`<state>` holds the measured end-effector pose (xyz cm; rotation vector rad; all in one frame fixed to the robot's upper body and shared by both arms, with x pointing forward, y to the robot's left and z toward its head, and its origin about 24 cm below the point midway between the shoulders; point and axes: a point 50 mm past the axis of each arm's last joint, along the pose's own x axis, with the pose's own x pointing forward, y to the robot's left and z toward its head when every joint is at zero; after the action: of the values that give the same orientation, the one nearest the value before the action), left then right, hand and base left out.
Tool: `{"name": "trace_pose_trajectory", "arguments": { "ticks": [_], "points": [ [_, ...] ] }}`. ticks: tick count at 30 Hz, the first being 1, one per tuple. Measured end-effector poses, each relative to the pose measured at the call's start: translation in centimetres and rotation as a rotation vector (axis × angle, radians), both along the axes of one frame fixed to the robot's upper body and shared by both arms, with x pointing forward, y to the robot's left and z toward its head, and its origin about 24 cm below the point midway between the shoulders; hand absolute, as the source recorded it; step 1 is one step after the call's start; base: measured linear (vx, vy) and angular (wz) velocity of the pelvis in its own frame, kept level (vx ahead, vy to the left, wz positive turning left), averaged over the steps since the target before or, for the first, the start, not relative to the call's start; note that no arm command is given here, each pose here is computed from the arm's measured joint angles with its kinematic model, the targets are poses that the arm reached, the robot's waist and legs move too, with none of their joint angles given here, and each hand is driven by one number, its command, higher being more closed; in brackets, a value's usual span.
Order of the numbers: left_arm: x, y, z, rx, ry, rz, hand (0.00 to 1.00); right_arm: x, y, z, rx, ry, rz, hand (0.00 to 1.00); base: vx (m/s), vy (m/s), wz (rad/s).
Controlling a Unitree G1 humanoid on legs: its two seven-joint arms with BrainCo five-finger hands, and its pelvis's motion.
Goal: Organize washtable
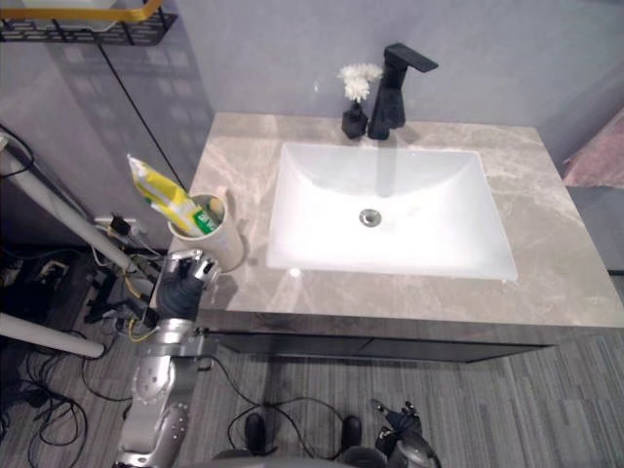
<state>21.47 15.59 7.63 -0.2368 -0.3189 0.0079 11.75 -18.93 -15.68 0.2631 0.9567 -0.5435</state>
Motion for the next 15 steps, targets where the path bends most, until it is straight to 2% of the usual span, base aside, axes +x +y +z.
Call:
{"name": "trace_pose_trajectory", "arguments": {
  "ticks": [6, 15],
  "points": [
    [0.2, 0.6, -1.5, 0.028, 0.072, 0.045, 1.00, 0.0, 0.0, 0.0, 0.000, 0.001, -0.001, 0.00, 0.00, 0.000, 0.00],
    [1.6, 0.4, -1.5, 0.051, 0.066, 0.042, 1.00, -0.1, -0.1, 0.0, 0.000, 0.001, -0.009, 0.00, 0.00, 0.000, 0.00]
  ]
}}
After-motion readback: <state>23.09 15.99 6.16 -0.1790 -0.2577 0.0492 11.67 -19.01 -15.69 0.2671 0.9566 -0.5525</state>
